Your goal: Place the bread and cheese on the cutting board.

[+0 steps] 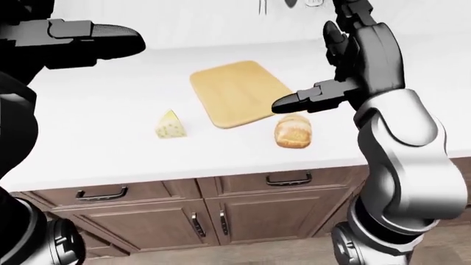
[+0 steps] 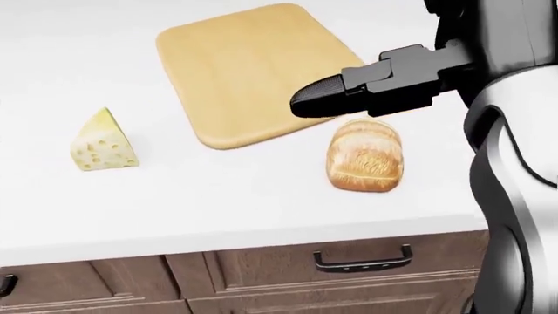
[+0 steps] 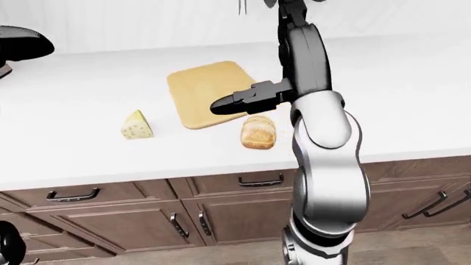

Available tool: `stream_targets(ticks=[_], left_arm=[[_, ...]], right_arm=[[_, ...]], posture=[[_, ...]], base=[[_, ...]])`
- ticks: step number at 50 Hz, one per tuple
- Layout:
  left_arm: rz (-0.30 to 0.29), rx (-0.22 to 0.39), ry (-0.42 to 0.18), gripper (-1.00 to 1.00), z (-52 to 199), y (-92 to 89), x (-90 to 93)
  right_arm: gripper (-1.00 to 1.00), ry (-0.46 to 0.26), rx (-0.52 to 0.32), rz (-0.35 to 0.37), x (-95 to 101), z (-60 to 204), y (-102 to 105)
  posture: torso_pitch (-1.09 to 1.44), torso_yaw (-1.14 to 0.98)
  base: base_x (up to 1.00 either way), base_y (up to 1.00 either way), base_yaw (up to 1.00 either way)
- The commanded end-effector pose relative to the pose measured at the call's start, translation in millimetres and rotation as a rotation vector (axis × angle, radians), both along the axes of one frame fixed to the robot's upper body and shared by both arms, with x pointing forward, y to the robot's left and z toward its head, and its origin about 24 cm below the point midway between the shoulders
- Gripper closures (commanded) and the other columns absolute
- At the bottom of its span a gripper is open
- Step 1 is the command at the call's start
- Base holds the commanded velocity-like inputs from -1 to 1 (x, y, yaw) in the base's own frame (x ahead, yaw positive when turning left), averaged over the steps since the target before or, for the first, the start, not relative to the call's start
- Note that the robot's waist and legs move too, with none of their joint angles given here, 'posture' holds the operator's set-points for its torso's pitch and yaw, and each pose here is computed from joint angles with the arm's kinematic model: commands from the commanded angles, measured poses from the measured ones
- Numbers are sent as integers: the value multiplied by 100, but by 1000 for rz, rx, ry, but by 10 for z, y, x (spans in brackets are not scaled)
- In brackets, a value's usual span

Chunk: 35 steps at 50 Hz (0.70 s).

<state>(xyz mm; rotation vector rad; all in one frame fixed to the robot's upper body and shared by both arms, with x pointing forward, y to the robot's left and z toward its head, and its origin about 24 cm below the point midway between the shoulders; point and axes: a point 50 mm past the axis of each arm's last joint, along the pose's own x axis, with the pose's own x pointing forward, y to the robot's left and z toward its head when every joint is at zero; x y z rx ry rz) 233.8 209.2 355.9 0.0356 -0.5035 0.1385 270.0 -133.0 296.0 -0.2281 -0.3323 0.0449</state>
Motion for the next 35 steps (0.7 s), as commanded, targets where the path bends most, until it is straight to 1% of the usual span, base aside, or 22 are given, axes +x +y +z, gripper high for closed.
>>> stream_targets(ticks=[1,2,4,12,18,30,35], left_arm=[[-3,-3,-62,-100,98,2,-64],[-2,-2,-62,-100,96,6,-63],[-3,-4,-60,-100,90,9,-60],[-1,-3,-64,-100,101,16,-71],[0,-2,-67,-100,105,15,-77],[-2,3,-68,-100,106,2,-75],[-3,3,-68,-100,109,3,-79]], right_arm=[[-100,-87,4,-8,-79,132,-15],[-100,-79,-1,5,-73,125,-10],[-100,-94,-14,16,-87,124,11],[-100,-119,-7,25,-120,157,-8],[-100,-116,-12,36,-122,154,15],[-100,-117,-21,34,-111,145,38],[-100,-112,-20,30,-109,141,42]], posture=[[0,0],[0,0],[0,0],[0,0],[0,0],[0,0],[0,0]], base=[[0,0,0],[0,0,0],[0,0,0],[4,0,0],[36,0,0],[41,0,0],[9,0,0]])
